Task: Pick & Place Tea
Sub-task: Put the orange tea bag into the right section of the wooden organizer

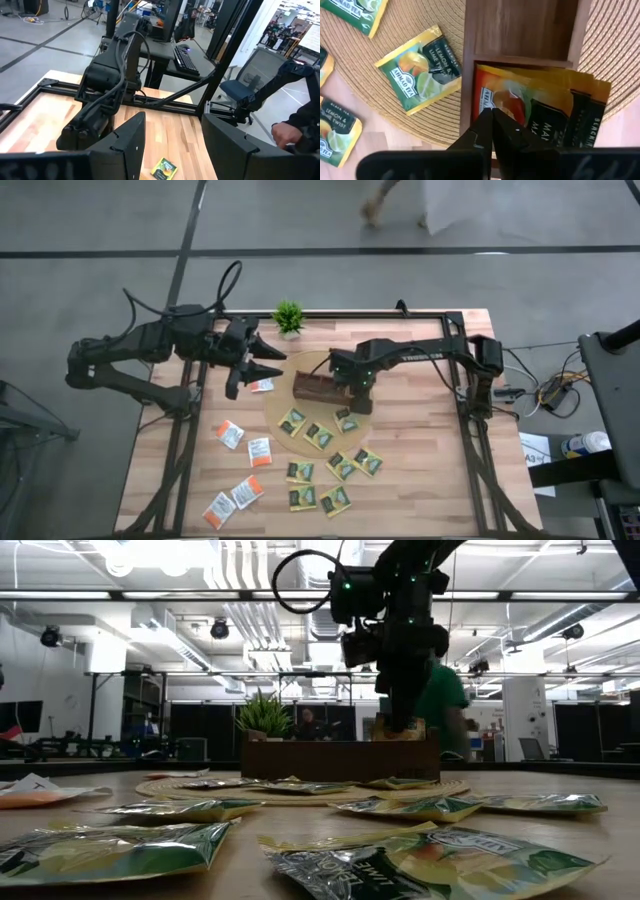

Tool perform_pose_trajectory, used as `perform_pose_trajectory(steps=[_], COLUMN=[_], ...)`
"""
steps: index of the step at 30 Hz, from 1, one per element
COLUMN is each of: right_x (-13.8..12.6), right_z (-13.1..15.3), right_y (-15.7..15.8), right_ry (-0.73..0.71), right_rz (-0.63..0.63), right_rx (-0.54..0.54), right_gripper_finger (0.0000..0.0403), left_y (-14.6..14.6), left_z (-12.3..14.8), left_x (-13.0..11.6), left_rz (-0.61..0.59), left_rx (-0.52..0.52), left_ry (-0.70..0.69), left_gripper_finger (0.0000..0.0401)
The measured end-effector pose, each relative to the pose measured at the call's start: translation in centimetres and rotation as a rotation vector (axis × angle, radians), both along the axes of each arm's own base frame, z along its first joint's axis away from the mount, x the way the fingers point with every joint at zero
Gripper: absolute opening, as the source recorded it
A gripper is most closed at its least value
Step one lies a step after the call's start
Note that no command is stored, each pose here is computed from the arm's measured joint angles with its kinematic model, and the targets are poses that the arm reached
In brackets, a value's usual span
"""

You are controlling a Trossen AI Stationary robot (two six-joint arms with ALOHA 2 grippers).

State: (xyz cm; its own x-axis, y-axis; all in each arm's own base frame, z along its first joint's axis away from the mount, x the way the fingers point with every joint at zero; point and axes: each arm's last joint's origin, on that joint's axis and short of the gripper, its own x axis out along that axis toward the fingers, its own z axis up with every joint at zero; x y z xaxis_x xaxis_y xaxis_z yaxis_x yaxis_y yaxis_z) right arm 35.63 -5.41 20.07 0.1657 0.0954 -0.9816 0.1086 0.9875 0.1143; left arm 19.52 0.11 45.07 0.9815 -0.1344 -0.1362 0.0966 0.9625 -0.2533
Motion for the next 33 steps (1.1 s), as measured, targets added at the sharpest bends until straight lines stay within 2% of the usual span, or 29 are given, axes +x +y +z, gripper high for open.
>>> perform_pose_trajectory(steps=[3, 33], right_x=[-0.2, -0.4], right_z=[-0.4, -2.1], right_y=[0.0, -0.5], right_ry=[0.002, -0.032], right_rz=[0.003, -0.057], right_rx=[0.038, 0.040], right_gripper_finger=[0.0008, 0.0008], left_y=[0.0, 0.0], left_z=[0.0, 0.0], left_x=[-0.1, -0.1], left_rz=[0.000, 0.000], left_rx=[0.000, 0.001], left_ry=[0.000, -0.001], left_gripper_finger=[0.0188, 0.0188])
